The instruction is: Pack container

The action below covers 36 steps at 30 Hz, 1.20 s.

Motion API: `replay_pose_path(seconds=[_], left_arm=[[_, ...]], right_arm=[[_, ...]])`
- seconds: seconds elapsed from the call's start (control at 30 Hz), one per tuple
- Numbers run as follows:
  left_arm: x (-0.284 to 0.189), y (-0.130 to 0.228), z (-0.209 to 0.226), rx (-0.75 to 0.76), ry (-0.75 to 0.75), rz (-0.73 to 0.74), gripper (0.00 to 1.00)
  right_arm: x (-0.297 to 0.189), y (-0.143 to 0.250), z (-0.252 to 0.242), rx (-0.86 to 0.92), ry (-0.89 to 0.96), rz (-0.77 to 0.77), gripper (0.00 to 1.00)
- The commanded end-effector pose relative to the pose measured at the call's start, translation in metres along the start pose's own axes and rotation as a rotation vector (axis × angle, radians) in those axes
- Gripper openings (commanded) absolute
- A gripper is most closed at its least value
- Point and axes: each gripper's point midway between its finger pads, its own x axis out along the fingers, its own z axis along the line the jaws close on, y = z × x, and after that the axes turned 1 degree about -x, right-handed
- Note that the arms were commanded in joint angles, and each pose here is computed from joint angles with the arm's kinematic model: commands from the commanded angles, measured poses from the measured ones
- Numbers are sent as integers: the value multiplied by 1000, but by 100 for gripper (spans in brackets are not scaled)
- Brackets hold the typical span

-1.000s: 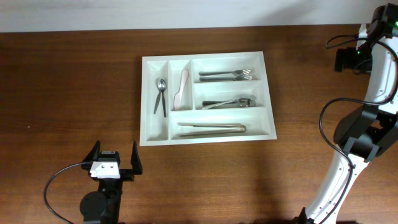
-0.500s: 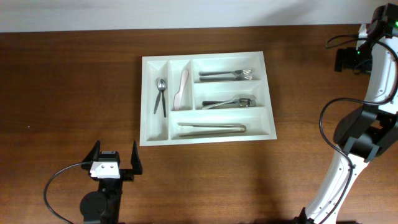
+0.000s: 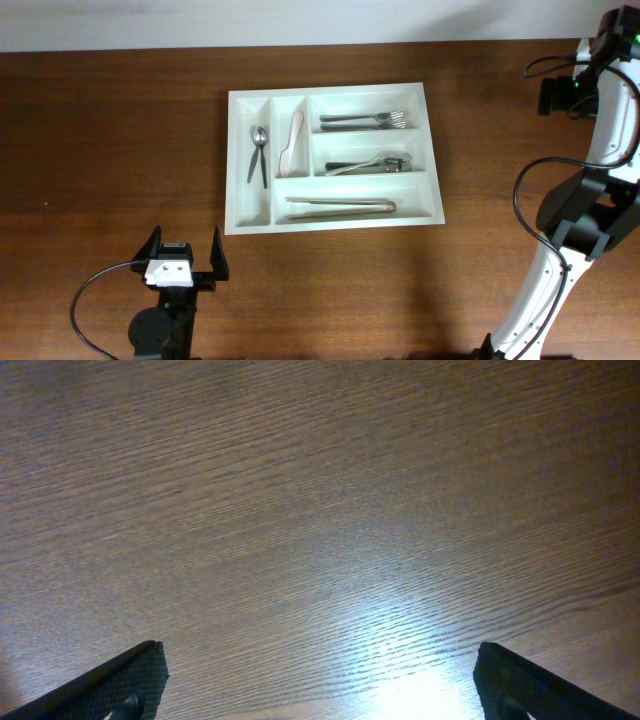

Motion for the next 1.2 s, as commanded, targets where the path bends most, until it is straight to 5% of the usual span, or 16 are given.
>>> replay_pose_path(seconds=[0.0, 0.23, 0.47, 0.83, 1.17], left_arm=[[-1, 0, -2, 18, 12, -1, 99], [-1, 0, -2, 18, 12, -1, 99], [-1, 0, -2, 18, 12, -1, 99], [-1, 0, -2, 18, 12, -1, 99], [-1, 0, -2, 18, 12, -1, 99]], right_arm=[[3, 1, -2, 11, -2, 7, 99], [-26, -36, -15, 32, 48, -175, 99], [-124, -92, -8, 37, 81, -525, 99], [-217, -102, 39, -22, 47, -729, 99], [-312, -68, 38, -20, 43, -869, 99]])
